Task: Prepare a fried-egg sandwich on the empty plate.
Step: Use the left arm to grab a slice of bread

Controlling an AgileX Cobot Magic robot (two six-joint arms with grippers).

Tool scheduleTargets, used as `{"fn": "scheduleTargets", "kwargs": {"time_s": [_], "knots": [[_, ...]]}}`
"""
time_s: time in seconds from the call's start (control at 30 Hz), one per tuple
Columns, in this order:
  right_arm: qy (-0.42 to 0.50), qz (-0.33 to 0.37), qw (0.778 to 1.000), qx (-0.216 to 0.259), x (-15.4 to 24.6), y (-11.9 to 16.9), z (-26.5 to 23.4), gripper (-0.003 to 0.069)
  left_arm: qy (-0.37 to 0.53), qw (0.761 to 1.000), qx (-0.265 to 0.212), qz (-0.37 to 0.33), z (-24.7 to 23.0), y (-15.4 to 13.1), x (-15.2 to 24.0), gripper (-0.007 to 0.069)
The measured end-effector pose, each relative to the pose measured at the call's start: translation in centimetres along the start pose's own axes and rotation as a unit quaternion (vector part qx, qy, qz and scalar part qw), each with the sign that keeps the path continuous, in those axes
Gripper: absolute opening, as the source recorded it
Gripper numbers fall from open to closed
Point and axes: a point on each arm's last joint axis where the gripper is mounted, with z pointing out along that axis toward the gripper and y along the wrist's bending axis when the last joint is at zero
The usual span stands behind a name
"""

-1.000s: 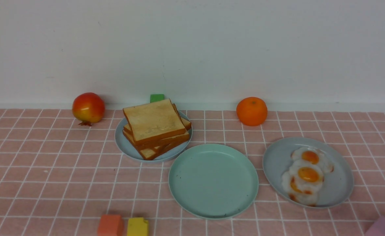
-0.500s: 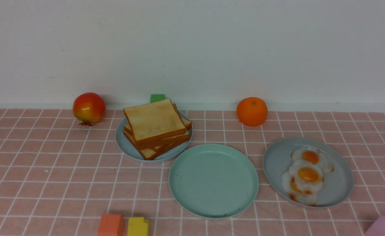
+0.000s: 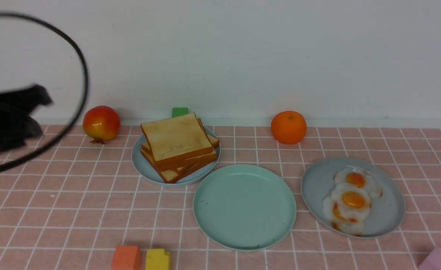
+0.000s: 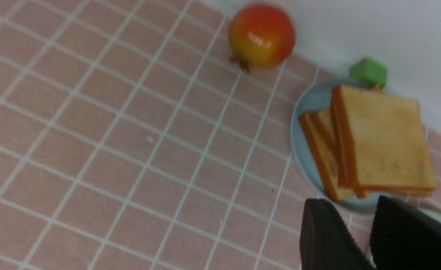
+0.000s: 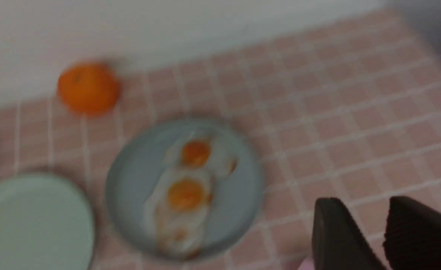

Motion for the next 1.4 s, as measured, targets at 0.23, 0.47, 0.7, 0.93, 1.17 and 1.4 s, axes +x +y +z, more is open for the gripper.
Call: {"fn": "scheduleTargets", "kwargs": {"time_s": [0.23,0.47,0.7,0.93,1.17,1.4], "knots": [[0.076,-0.064,0.973,-0.209,0.6,4.1,3.0,0.0244,0.135,0.989,0.040,0.041,5.7,-1.6,0.9,0.0240],[0.086,-0.138,0.928,-0.336,2.0,8.8,2.3,0.0337,0.197,0.973,0.121,0.023,11.0,-2.8,-5.2,0.0240],[0.142,-0.187,0.901,-0.364,3.6,11.8,3.7,0.0415,0.188,0.969,0.155,0.030,16.2,-2.5,-8.6,0.0284],[0.140,-0.196,0.898,-0.367,2.2,12.6,4.0,0.0423,0.210,0.967,0.143,0.027,22.8,-1.7,-8.4,0.0410],[0.133,-0.184,0.897,-0.379,1.7,12.9,3.5,0.0421,0.217,0.963,0.158,-0.008,25.7,-1.2,-7.7,0.0422],[0.148,-0.179,0.890,-0.391,1.9,13.1,3.3,0.0421,0.198,0.964,0.178,-0.023,26.9,-1.1,-7.6,0.0422]]}}
